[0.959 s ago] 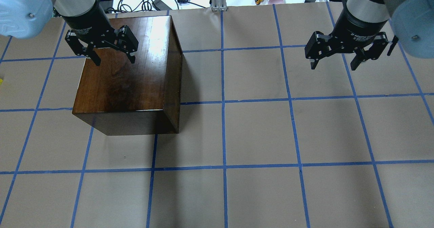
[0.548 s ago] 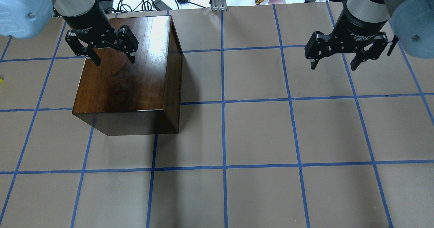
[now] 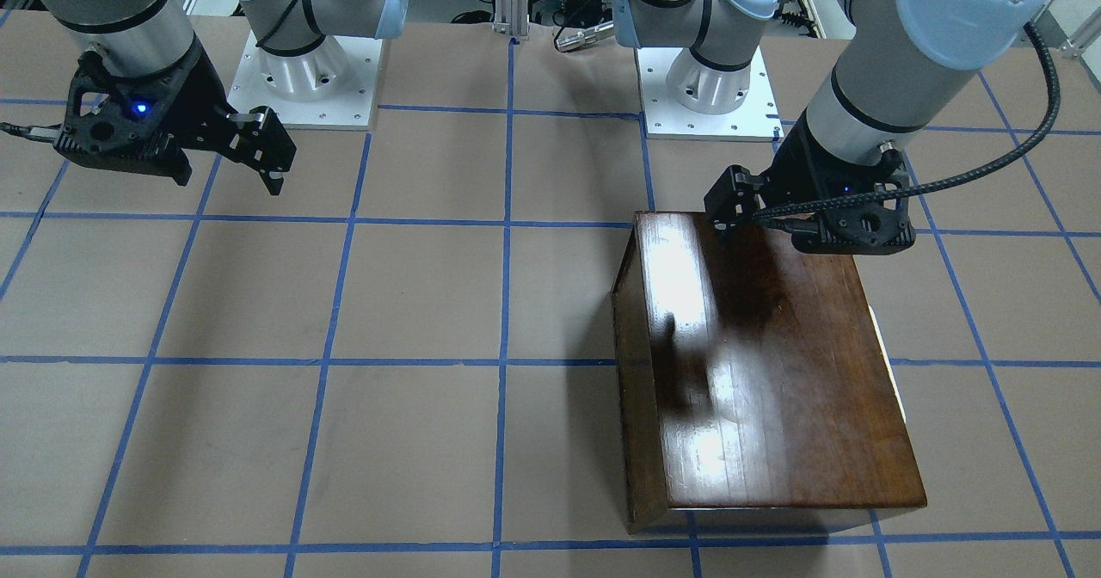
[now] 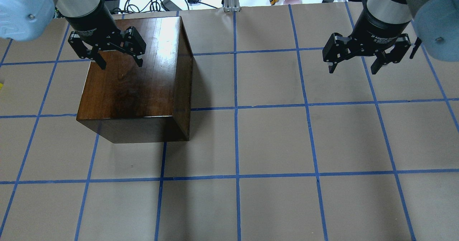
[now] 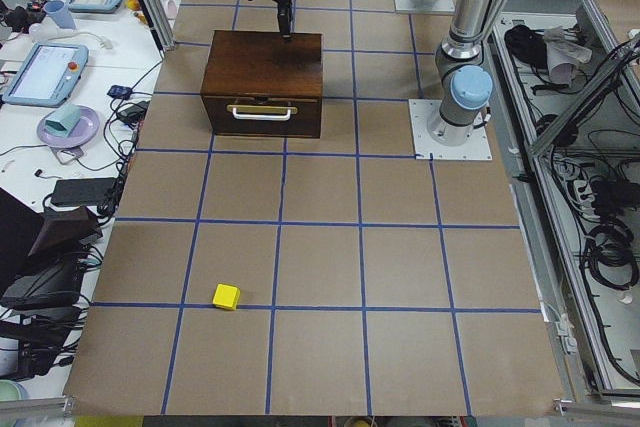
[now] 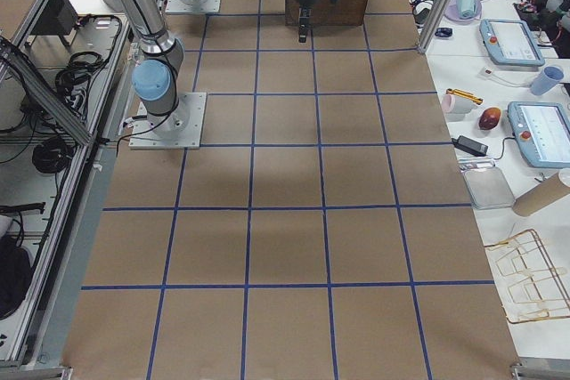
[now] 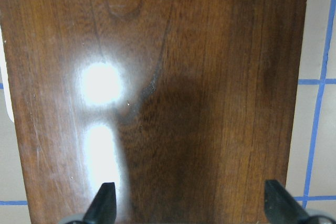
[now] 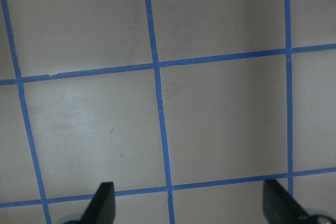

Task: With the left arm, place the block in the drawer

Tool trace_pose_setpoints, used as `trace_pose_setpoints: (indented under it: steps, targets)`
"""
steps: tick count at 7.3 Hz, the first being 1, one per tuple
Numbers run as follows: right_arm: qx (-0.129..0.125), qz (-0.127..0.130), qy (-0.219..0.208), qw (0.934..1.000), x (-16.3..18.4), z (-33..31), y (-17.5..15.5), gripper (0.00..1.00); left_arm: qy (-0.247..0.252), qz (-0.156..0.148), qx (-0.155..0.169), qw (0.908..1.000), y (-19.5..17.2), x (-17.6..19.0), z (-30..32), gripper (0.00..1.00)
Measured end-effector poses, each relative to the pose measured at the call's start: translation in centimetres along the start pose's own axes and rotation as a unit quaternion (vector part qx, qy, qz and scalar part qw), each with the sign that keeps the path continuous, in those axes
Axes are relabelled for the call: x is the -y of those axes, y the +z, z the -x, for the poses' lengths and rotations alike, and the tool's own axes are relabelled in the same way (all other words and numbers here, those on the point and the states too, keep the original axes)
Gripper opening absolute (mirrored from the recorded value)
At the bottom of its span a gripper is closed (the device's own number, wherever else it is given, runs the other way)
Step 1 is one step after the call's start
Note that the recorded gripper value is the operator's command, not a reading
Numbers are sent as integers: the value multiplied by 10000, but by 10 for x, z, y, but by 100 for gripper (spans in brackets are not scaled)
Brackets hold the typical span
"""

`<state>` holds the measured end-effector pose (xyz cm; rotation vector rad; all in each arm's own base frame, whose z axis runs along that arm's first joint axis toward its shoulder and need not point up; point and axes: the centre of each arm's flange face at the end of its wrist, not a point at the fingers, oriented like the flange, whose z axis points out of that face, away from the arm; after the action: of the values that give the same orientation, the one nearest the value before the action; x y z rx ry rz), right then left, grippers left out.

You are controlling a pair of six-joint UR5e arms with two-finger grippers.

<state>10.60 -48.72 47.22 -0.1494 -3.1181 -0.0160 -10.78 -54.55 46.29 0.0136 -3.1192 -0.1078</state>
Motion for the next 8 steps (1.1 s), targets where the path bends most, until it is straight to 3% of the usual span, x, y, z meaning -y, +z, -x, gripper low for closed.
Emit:
trace_pose_setpoints:
  steps: [8]
  targets:
    - [0,2,-3,10000,0,0,0,100,23,-27,-7,10000,-7,-7,-1,100]
